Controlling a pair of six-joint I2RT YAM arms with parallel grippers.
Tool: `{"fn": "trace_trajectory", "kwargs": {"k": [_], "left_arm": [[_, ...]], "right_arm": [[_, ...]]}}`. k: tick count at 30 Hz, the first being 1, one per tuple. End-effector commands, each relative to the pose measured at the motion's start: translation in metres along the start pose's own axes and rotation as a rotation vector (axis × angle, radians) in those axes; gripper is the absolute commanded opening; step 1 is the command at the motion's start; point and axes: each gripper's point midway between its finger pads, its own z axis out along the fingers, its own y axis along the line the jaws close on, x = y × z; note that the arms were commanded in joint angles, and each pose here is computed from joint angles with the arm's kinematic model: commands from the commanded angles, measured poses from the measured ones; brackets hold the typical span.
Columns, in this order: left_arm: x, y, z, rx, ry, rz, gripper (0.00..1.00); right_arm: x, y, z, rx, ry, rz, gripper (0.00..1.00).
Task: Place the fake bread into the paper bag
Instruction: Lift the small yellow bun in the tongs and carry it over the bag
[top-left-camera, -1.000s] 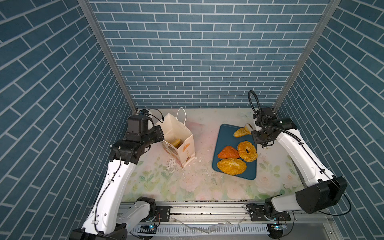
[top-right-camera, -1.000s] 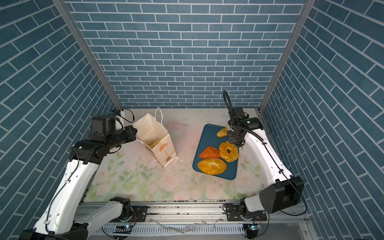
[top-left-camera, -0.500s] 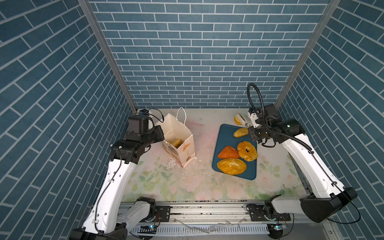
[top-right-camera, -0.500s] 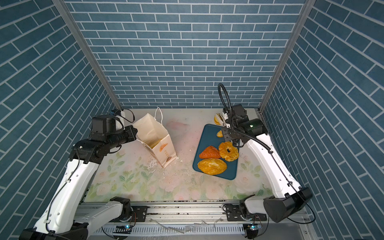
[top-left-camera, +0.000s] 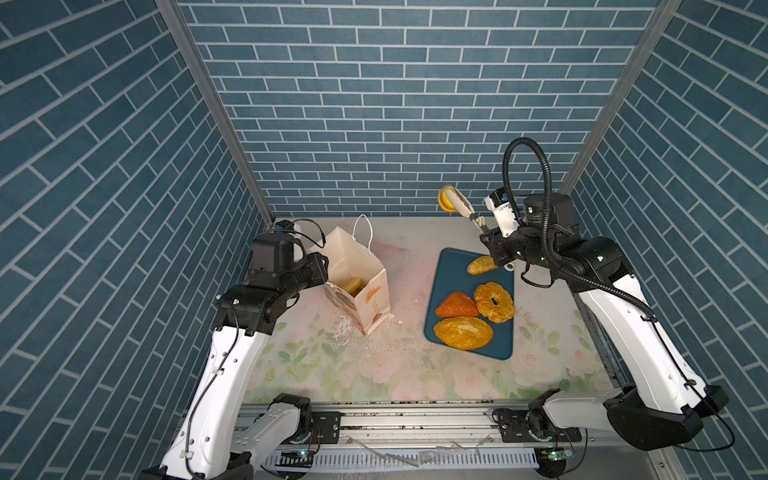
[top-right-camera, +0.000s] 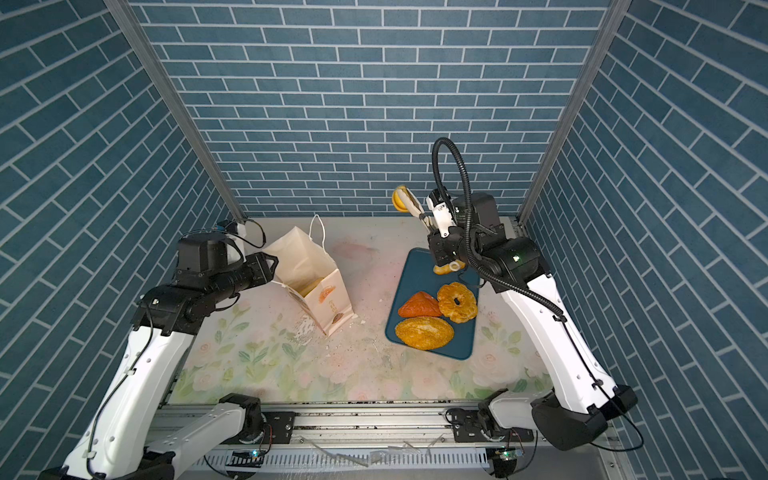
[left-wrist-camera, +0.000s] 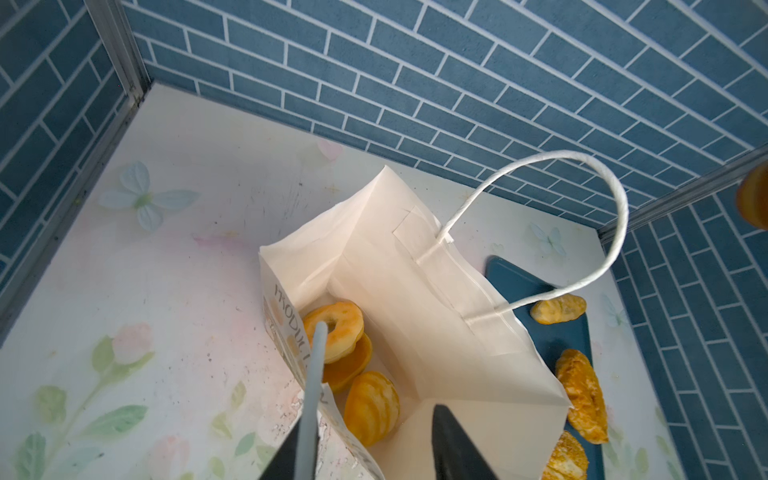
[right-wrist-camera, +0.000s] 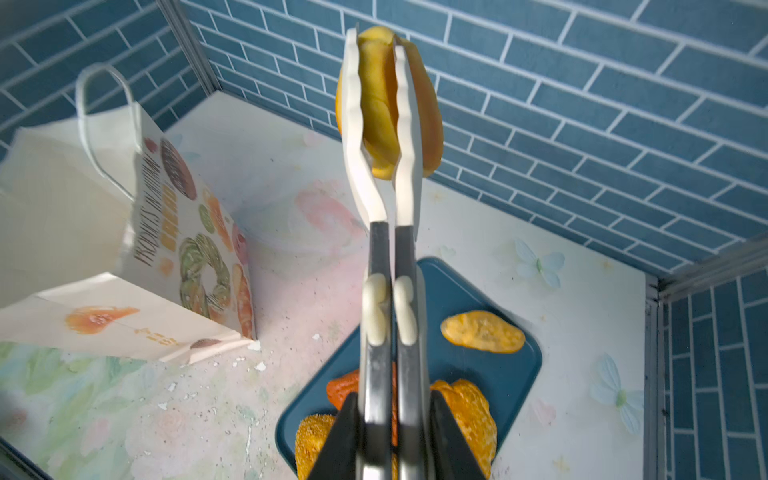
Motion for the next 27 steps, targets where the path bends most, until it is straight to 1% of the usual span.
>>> {"fn": "trace_trajectory", "kwargs": {"k": [1,5,10,14,18,22,27], "left_arm": [[-0.001,0.003,-0.01,-0.022,-0.017,0.018,0.55],[-0.002,0.011,-0.016,-0.069,-0.026,0.037,0.59],[-0.001,0.014,-0.017,-0.082,-0.024,0.043,0.59],[0.0,0.014,-0.015,-0.081,-0.018,0.048,0.59],[0.002,0.014,-0.01,-0.085,-0.001,0.051,0.59],[0.001,0.013,-0.007,-0.08,0.002,0.052,0.52],[0.002,0.014,-0.005,-0.087,0.01,0.053,0.35]], "right_arm": [[-0.046,0.02,-0.01,-0.077,-0.16,-0.069,0.02],[-0.076,0.04,-0.02,-0.168,-0.233,-0.1,0.02],[-0.103,0.077,-0.029,-0.315,-0.316,-0.15,0.02],[-0.111,0.103,-0.027,-0.404,-0.33,-0.186,0.01],[-0.11,0.128,-0.025,-0.485,-0.323,-0.23,0.01],[-0.103,0.15,-0.024,-0.554,-0.308,-0.266,0.02],[-0.088,0.175,-0.019,-0.641,-0.257,-0.288,0.02]]}}
